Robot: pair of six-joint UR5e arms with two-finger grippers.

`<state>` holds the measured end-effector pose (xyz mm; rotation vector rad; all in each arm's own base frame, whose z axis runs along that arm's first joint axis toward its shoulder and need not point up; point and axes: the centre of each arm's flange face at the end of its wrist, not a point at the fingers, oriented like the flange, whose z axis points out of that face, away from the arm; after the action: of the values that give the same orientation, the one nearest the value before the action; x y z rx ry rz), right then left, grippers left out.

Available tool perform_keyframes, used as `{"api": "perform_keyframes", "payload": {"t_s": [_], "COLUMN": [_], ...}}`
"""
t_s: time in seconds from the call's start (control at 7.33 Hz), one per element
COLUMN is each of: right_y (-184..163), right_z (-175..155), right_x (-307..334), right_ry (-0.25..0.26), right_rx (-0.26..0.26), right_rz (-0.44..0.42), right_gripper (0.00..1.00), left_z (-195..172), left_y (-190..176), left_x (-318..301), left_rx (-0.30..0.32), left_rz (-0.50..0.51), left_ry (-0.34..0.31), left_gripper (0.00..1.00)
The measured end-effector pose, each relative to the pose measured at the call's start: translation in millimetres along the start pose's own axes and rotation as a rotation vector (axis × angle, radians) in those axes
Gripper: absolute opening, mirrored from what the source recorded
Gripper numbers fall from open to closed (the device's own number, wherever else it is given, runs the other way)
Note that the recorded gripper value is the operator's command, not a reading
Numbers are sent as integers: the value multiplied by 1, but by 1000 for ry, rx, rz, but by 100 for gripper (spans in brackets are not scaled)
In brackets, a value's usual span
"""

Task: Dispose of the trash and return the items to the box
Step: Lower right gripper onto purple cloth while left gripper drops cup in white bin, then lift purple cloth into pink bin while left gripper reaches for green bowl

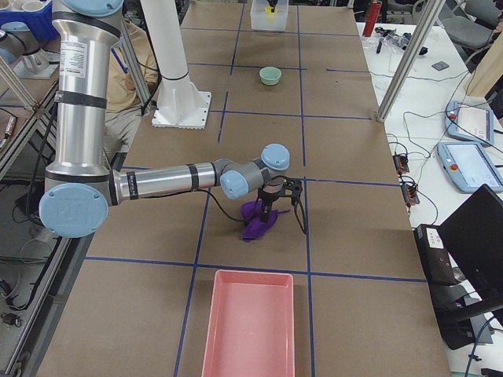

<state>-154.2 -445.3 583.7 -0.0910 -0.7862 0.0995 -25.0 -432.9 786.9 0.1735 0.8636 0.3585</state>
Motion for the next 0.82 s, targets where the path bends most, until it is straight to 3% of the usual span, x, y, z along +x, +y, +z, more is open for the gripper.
{"api": "perform_keyframes", "payload": {"t_s": [0.14,0.27,0.41,0.82], "right_y": [-2,-2,-3,-7], "right_z": [8,13,15,13], "right_x": [3,4,4,-6], "right_ry": [19,31,36,26], "right_rx": [-3,-5,-6,2], "right_rz": [2,3,10,42], "right_gripper": [100,46,0,0], "left_z": [1,-3,-18,-89], "left_y": [-3,-11,-29,-90], "left_x": [3,9,23,98], "left_rx": [2,13,44,164], "left_rz": [3,2,-2,-66], "left_ry": [2,4,0,-5], "left_gripper": [71,72,74,76]}}
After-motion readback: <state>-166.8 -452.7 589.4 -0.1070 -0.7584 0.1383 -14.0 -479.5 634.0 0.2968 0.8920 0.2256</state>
